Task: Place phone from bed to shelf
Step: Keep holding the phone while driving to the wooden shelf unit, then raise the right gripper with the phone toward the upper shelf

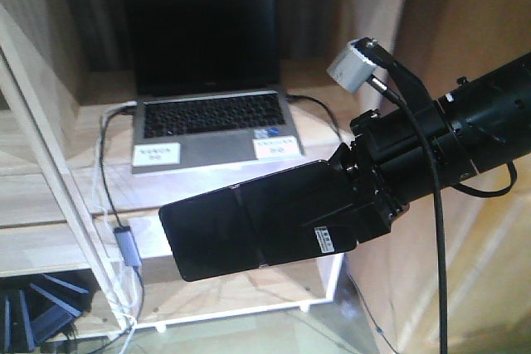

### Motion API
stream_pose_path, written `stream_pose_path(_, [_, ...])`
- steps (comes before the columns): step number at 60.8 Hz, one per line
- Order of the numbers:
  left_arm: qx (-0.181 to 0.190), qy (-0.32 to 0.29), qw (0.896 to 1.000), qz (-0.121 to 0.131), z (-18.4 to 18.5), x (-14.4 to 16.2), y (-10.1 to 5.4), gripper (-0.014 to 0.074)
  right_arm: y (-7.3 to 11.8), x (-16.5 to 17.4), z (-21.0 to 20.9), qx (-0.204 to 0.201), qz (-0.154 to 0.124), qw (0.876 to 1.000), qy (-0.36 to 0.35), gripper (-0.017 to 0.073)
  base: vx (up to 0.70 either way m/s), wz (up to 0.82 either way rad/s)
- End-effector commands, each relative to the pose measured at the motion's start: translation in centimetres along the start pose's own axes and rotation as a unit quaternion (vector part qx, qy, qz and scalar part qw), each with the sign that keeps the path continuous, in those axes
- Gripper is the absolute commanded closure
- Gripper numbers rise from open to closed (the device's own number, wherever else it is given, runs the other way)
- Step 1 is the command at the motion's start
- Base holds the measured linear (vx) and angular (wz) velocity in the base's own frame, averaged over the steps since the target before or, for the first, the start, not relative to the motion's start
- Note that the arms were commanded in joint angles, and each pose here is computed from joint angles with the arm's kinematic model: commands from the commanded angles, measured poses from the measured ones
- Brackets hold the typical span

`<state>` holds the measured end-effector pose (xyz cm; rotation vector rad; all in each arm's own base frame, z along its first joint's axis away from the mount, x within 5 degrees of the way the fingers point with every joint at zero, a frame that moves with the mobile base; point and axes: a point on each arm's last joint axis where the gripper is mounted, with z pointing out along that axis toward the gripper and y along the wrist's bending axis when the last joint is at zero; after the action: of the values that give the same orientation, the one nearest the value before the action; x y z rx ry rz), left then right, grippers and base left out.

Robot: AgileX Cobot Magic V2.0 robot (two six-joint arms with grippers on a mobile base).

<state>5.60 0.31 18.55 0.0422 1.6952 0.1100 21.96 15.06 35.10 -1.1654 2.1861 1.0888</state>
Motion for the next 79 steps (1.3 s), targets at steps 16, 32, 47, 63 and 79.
stream_pose_path(16, [-0.003,-0.053,0.999,-0.004,-0.31,-1.53,0.11,0.0593,1.98,-0.71,-1.2,-0.038,-0.013,0.999,-0.027,0.056,0.26,0.28])
stream_pose_path(32, [-0.003,-0.053,0.999,-0.004,-0.31,-1.53,0.11,0.0593,1.98,-0.71,-1.2,-0.038,-0.013,0.999,-0.027,0.056,0.21,0.17])
stream_pose_path(47, [-0.003,-0.053,0.999,-0.004,-0.31,-1.53,0.11,0.0593,1.98,-0.71,-1.2,-0.038,-0.013,0.999,-0.027,0.056,0.18,0.03])
stream_pose_path(63, [-0.003,-0.053,0.999,-0.004,-0.31,-1.53,0.11,0.0593,1.98,-0.71,-1.2,-0.038,-0.013,0.999,-0.027,0.056,0.15,-0.06])
stream_pose_path(79, [-0.003,-0.053,0.999,-0.004,-0.31,-1.53,0.11,0.0593,1.98,-0.71,-1.2,-0.038,-0.013,0.999,-0.027,0.056,0.11,-0.02])
